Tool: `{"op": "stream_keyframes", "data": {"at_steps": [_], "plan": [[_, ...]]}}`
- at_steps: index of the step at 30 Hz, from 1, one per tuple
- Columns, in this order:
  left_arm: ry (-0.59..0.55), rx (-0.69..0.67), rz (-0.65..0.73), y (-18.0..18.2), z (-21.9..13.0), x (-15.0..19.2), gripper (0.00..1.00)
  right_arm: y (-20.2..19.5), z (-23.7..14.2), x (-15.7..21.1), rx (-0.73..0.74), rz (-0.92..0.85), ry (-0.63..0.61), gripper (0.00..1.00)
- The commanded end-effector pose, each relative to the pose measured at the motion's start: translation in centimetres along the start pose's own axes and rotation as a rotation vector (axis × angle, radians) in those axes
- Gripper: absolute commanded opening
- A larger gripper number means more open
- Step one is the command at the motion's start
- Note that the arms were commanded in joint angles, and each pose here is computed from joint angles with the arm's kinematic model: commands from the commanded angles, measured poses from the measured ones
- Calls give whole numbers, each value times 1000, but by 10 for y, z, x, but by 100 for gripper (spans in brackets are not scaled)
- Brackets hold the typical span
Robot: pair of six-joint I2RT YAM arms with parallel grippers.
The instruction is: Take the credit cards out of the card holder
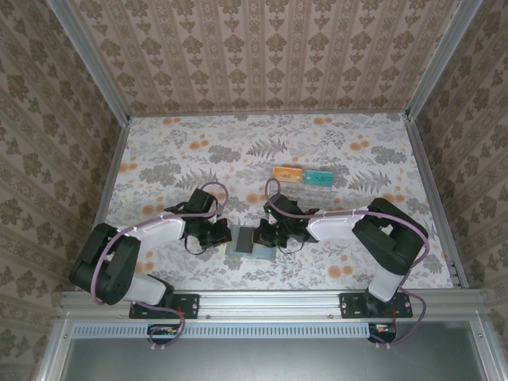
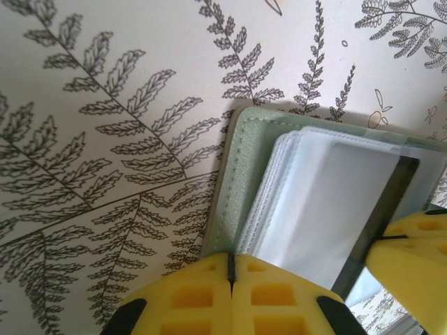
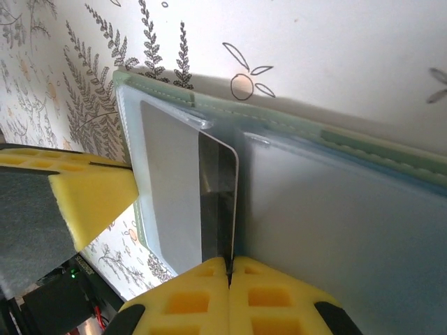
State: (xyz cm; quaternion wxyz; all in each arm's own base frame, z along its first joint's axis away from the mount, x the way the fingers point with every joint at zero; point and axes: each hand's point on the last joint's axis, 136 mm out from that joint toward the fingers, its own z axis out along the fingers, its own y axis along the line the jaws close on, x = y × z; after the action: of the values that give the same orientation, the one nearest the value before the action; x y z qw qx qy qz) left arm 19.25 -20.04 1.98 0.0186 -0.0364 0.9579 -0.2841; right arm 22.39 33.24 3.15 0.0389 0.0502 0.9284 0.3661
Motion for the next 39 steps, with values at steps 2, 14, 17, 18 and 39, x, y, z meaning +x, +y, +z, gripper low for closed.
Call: {"op": "stream_keyframes", "data": {"at_steps": [2,14,17,18,39], "plan": [[17,-31,-16,3,0,1,0,-6,-24,1,60,-63,-16,0],[-26,11,19,-21,-14,-16,3,5,-83,9,196,-288,24,0],[-47,23,31,-28,-22,-22,15,10,-95,9,219,-340,28,0],[-55,25,32,-30,-25,-24,19,12,-99,8,230,-361,28,0],[-258,109,55,-44,-94,-81,96,38,-184,-69,720,-1110,11,0]]}}
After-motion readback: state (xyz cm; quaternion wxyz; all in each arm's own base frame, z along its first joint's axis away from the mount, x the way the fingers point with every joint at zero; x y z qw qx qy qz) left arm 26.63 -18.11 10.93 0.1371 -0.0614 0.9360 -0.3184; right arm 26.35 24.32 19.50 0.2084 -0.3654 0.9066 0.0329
